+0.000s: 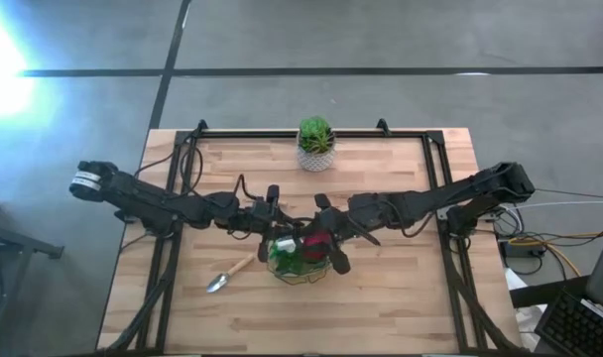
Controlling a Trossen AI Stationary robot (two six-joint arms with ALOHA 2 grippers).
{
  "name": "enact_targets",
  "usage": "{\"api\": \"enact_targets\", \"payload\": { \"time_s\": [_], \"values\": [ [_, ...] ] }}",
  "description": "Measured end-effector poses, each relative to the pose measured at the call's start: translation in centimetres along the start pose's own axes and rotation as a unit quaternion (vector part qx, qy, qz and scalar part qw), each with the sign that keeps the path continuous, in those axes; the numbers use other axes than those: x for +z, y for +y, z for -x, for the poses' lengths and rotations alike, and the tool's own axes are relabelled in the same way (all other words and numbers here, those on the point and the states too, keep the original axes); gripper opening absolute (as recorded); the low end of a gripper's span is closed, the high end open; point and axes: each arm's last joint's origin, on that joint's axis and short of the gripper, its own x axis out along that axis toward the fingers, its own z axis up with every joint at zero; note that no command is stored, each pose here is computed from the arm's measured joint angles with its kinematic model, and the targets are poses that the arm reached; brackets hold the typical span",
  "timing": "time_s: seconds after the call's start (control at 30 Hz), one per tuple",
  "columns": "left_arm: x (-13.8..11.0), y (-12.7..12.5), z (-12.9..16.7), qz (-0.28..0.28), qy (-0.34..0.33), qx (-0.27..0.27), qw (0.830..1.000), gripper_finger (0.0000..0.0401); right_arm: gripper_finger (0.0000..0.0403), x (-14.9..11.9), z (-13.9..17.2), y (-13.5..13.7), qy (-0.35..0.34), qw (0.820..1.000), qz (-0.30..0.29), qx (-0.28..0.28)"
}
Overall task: Pick & Place Garden tools in Gardening bag
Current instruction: Put the green shear scissors into the white gardening bag
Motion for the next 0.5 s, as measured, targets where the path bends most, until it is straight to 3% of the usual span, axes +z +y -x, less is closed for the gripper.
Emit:
{"api": "enact_targets", "payload": {
  "time_s": [0.2, 0.5],
  "values": [
    [0.0, 0.0, 0.0, 0.0, 0.001, -0.005, 1.0, 0.0041, 0.0187, 0.8, 1.9, 0.5, 0.016, 1.0, 0.01, -0.002],
    [0.2, 0.0, 0.4, -0.012, 0.014, -0.004, 1.0, 0.004, 0.0171, 0.5, 6.4, 0.5, 0.113, 0.992, -0.013, -0.051]
  ]
}}
